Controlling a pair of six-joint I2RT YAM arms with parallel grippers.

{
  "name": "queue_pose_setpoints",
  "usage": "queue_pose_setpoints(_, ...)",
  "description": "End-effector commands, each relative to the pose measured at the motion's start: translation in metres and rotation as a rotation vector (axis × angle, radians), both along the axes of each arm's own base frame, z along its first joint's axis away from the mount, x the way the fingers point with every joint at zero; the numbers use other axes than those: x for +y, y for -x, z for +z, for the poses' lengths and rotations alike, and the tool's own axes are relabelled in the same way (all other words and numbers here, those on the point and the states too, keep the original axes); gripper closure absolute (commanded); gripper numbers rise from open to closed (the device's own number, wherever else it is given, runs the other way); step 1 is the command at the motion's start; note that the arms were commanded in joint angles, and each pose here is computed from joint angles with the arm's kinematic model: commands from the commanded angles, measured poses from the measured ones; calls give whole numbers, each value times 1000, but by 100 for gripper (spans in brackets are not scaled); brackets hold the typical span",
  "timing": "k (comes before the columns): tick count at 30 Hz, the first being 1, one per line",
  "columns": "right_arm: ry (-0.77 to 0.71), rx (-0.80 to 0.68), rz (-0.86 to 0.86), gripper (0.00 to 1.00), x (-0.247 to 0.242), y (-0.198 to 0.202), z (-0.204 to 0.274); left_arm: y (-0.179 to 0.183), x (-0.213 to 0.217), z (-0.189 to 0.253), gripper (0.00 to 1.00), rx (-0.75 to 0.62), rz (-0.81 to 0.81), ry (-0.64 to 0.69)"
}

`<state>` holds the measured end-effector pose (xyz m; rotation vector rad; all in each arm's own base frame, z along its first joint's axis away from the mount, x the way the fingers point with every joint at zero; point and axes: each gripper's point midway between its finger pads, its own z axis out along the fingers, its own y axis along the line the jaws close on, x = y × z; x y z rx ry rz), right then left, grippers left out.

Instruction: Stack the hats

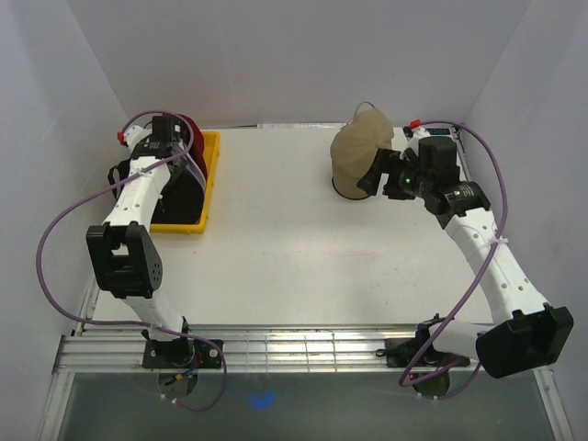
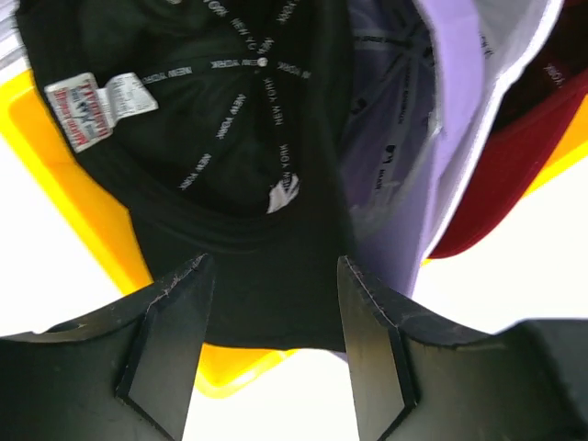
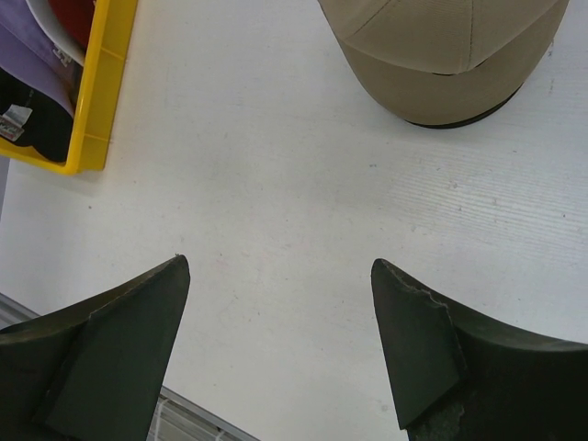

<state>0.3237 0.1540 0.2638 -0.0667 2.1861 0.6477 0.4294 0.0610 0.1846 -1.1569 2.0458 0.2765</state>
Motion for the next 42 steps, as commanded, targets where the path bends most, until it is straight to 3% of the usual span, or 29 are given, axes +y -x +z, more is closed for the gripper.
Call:
queue_pose_setpoints(1, 12, -44, 14, 15, 1, -4, 15, -22, -2, 31, 33, -116, -11, 24)
queue_pose_setpoints(26, 35, -17, 24, 15, 1, -5, -1, -28, 8, -24, 35, -39, 46, 124)
queue_pose_setpoints(33, 30, -15, 28, 14, 2, -4, -2, -26, 2, -34, 45, -18, 35, 155)
queue_pose_setpoints(42, 22, -25, 22, 15, 1, -2, 3, -18, -2, -13, 76, -37, 5, 167)
